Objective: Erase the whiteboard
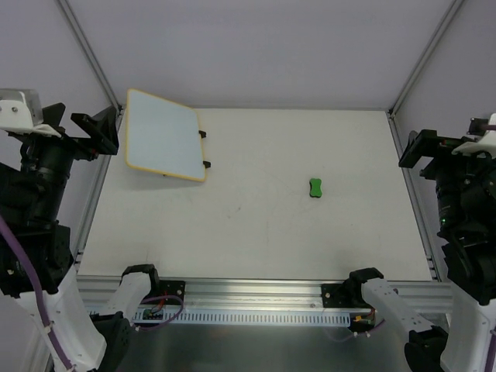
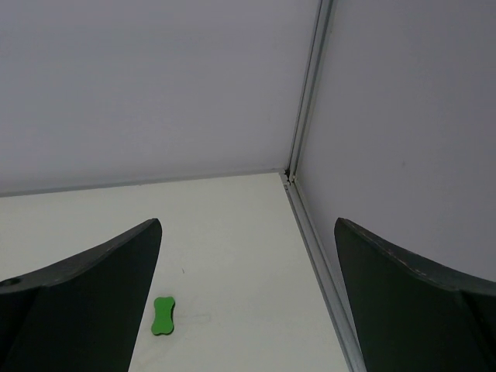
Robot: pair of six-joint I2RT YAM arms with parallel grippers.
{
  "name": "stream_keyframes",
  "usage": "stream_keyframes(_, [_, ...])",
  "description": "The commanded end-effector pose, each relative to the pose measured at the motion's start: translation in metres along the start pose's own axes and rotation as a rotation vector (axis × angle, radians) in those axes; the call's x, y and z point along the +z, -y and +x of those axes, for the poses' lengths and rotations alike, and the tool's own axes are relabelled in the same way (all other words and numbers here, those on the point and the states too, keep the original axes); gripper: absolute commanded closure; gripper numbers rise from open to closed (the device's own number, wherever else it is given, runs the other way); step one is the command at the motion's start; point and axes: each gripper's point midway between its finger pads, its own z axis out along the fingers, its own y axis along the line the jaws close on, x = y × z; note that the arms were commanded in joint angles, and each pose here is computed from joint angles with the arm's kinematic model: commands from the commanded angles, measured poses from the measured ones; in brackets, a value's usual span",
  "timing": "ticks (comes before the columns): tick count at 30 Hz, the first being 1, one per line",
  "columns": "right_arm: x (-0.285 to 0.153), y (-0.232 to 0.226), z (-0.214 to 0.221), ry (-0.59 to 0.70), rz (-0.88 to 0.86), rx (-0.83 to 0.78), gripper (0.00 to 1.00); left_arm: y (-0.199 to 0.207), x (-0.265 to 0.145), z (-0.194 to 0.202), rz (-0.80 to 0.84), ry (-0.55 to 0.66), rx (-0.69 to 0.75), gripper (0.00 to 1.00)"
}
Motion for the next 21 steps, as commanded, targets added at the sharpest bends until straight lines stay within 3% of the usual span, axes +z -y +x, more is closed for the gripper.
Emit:
stream_keyframes(1, [-0.013, 0.014, -0.02, 0.074, 0.032, -0.039, 0.01, -0.001, -0.013, -0.004, -0.019, -0.028, 0.015, 0.01])
stream_keyframes(10, [-0.023, 0.016, -0.033, 0.134, 0.011, -0.054, 0.01, -0.006, -0.038, -0.038, -0.078, 0.055, 0.022, 0.01])
stream_keyframes(21, [-0.021, 0.008, -0.037, 0.151, -0.023, -0.032, 0.01, -0.007, -0.045, -0.045, -0.076, 0.076, 0.04, 0.01])
